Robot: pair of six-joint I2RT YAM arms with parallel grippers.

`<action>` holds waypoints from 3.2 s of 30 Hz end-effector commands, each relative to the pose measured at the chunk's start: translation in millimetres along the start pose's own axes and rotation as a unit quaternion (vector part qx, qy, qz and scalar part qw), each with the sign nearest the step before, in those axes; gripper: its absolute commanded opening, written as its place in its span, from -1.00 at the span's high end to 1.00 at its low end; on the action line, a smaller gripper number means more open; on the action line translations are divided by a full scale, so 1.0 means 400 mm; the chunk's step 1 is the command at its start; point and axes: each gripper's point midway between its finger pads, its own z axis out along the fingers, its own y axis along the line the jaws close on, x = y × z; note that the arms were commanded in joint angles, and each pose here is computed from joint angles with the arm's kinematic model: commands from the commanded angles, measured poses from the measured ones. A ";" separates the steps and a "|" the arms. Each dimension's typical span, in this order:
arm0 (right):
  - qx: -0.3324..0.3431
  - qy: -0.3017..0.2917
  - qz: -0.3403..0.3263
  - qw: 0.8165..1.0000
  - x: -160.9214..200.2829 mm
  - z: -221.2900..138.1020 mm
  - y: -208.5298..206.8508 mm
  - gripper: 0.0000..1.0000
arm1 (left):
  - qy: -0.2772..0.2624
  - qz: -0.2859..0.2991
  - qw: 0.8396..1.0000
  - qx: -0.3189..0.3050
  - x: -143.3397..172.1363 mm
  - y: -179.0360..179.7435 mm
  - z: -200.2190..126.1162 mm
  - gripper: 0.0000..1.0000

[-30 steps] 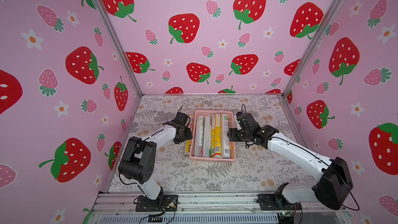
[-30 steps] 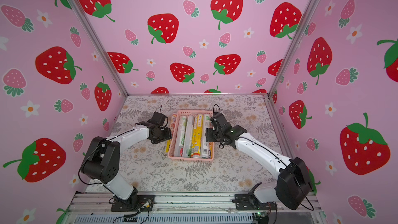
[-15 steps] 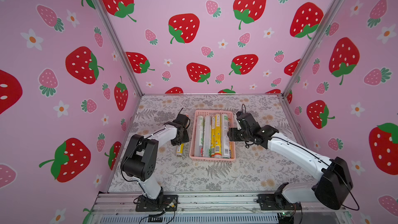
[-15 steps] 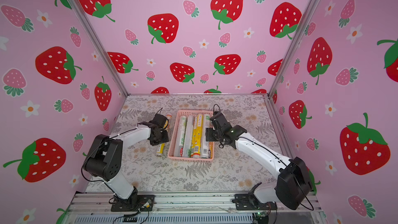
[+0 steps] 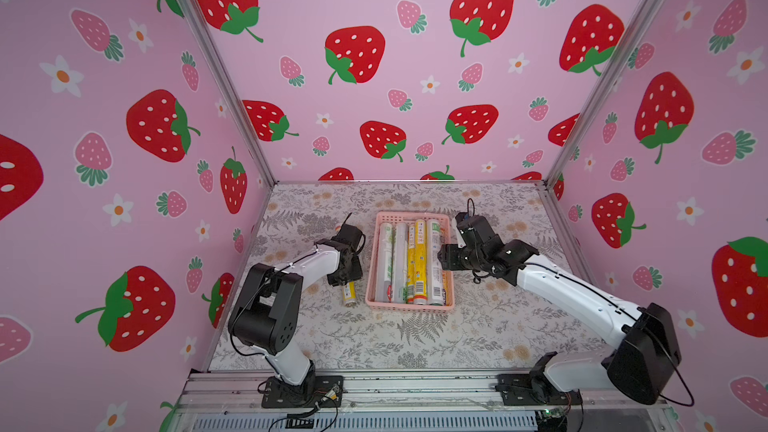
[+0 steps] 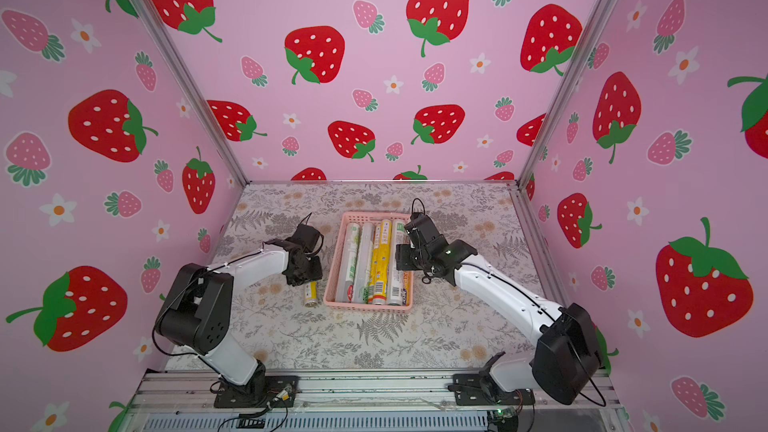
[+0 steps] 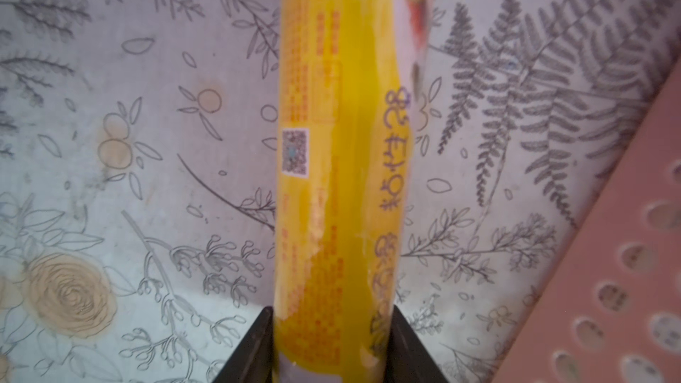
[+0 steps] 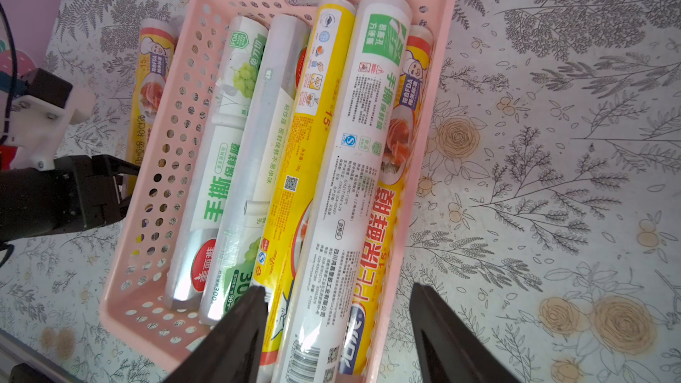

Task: Put the plastic wrap into the basket
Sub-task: Pick up the plastic wrap from the center of the board, then place the plastic wrap in the basket.

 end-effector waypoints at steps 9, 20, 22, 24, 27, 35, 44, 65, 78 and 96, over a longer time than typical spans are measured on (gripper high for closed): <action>-0.019 -0.041 -0.001 0.999 -0.047 -0.063 0.014 -0.33 | -0.043 -0.012 0.998 0.038 -0.037 -0.009 -0.147 0.14; -0.032 -0.051 0.002 0.998 -0.071 -0.077 0.033 -0.33 | -0.124 0.029 0.977 0.168 -0.077 -0.152 -0.370 0.11; -0.034 -0.051 0.003 0.998 -0.072 -0.080 0.035 -0.33 | -0.114 0.050 0.974 0.189 -0.064 -0.197 -0.377 0.11; -0.036 -0.051 0.005 0.998 -0.071 -0.083 0.036 -0.33 | -0.099 0.072 0.971 0.203 -0.043 -0.240 -0.373 0.10; -0.039 -0.055 0.007 0.998 -0.072 -0.092 0.036 -0.34 | -0.078 0.105 0.967 0.217 -0.007 -0.307 -0.361 0.10; -0.031 -0.046 0.008 0.998 -0.050 -0.082 0.021 -0.34 | -0.045 0.148 0.965 0.213 0.048 -0.404 -0.306 0.10; -0.027 -0.043 0.010 0.999 -0.031 -0.079 0.009 -0.34 | -0.029 0.163 0.964 0.209 0.074 -0.443 -0.269 0.10; -0.023 -0.029 0.006 0.999 -0.023 -0.055 0.011 -0.33 | 0.001 0.152 0.973 0.172 0.124 -0.443 -0.149 0.02; -0.018 -0.031 0.004 0.999 -0.028 -0.047 0.010 -0.34 | -0.038 0.169 0.963 0.205 0.103 -0.465 -0.236 -0.52; 0.069 -0.131 -0.047 0.988 -0.072 -0.117 -0.088 -0.82 | -0.352 0.141 0.924 0.052 -0.081 -0.176 -0.460 -0.99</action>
